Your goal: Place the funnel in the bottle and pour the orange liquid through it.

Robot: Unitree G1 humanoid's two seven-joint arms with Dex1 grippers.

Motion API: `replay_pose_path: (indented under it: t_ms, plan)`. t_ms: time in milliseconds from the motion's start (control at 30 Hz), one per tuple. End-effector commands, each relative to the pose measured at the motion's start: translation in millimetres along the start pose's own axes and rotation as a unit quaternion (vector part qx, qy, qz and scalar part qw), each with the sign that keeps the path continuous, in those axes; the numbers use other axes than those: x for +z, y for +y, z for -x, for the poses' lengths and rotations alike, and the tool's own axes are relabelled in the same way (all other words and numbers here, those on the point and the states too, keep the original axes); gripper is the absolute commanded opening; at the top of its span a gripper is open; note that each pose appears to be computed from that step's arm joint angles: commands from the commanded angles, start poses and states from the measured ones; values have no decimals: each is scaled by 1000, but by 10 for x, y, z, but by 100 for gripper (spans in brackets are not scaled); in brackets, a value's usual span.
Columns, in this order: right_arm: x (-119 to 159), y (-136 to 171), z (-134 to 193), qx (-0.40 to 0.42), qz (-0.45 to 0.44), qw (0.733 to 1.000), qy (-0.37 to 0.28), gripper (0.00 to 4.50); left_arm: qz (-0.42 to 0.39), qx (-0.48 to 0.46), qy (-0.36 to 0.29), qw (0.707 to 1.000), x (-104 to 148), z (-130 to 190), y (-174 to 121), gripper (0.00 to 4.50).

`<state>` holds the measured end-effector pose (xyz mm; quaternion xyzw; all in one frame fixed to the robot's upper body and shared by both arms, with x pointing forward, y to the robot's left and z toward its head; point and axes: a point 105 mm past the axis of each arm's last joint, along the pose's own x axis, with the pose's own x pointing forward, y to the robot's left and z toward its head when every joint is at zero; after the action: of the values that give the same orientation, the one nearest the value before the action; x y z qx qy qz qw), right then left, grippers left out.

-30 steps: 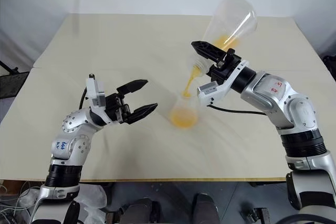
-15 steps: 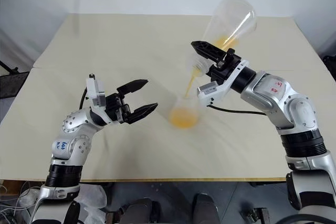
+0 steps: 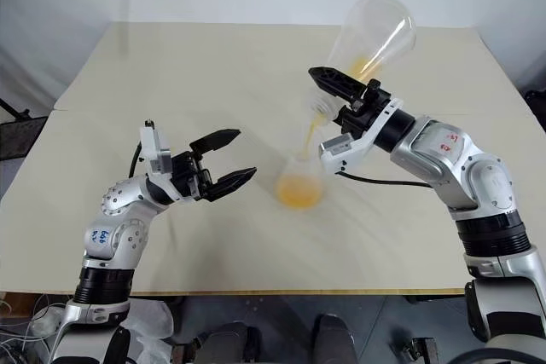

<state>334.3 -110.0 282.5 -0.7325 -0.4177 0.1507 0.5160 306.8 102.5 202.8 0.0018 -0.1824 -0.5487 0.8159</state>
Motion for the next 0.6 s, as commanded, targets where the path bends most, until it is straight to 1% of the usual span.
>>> replay_pose_path:
  t_ms: [33, 600]
  plan:
    - [61, -137, -3, -25, 12, 1000, -13, 247, -15, -3, -11, 1000, 72, -5, -28, 450]
    - [101, -178, -11, -33, 20, 999, -19, 247, -16, -4, -13, 1000, 73, -19, -13, 450]
